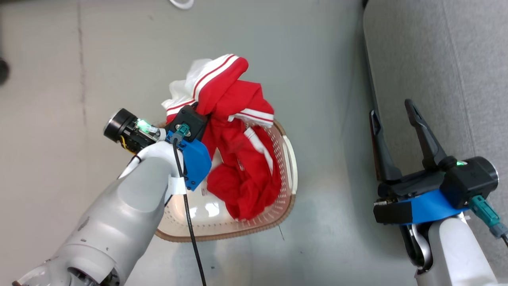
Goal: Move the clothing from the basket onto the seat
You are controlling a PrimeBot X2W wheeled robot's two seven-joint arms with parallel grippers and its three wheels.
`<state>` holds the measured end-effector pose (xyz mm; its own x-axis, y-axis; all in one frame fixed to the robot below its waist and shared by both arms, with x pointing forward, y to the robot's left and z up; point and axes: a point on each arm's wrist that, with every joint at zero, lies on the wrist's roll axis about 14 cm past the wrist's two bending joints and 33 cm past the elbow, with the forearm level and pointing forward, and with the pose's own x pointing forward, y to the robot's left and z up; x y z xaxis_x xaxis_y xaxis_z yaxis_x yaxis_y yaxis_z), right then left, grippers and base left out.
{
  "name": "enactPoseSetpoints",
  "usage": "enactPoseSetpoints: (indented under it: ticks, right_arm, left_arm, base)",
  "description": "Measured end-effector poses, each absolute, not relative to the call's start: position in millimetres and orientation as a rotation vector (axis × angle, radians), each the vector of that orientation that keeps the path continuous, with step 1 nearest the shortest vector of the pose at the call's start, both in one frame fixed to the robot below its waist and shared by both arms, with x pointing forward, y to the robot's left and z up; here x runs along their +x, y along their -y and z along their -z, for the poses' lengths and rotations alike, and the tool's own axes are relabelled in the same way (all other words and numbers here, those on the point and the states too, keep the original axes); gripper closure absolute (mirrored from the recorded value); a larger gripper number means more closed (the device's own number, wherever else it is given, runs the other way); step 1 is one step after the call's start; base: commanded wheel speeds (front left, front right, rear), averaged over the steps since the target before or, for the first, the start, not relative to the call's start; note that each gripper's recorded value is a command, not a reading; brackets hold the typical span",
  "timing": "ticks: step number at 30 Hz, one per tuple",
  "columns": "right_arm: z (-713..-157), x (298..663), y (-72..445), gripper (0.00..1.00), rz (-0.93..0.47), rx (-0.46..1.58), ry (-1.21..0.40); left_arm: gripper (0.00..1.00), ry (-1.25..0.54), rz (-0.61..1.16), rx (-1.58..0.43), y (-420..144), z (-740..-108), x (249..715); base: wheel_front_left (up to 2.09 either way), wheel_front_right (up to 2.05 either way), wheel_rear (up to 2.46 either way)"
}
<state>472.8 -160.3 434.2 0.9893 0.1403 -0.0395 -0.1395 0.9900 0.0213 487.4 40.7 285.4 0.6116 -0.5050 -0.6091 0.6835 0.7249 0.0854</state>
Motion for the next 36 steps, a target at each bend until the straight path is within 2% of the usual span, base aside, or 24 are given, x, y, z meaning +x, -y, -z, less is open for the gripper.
enactPoseSetpoints:
  ticks: [7,13,28,36]
  right_arm:
    - [-467.2,452.6,149.3,0.00,-0.168,0.027,0.017]
    - [-488.7,429.5,142.6,0.00,-0.186,0.029,0.052]
    - [-512.2,366.0,129.5,0.00,-0.218,0.055,0.096]
    - [-525.0,357.3,94.2,0.00,-0.323,0.075,0.132]
  left_arm:
    - [1.00,-0.378,0.627,0.187,-27.2,-375.8,500.6]
    - [1.00,-0.243,0.603,0.134,-23.7,-430.0,485.8]
    - [1.00,-0.087,0.612,0.038,-9.6,-499.9,428.6]
    - [1.00,-0.023,0.623,0.017,-3.6,-525.8,421.1]
  base:
    - [0.00,0.00,0.00]
    - [0.00,0.00,0.00]
    - [0.00,0.00,0.00]
    - [0.00,0.00,0.00]
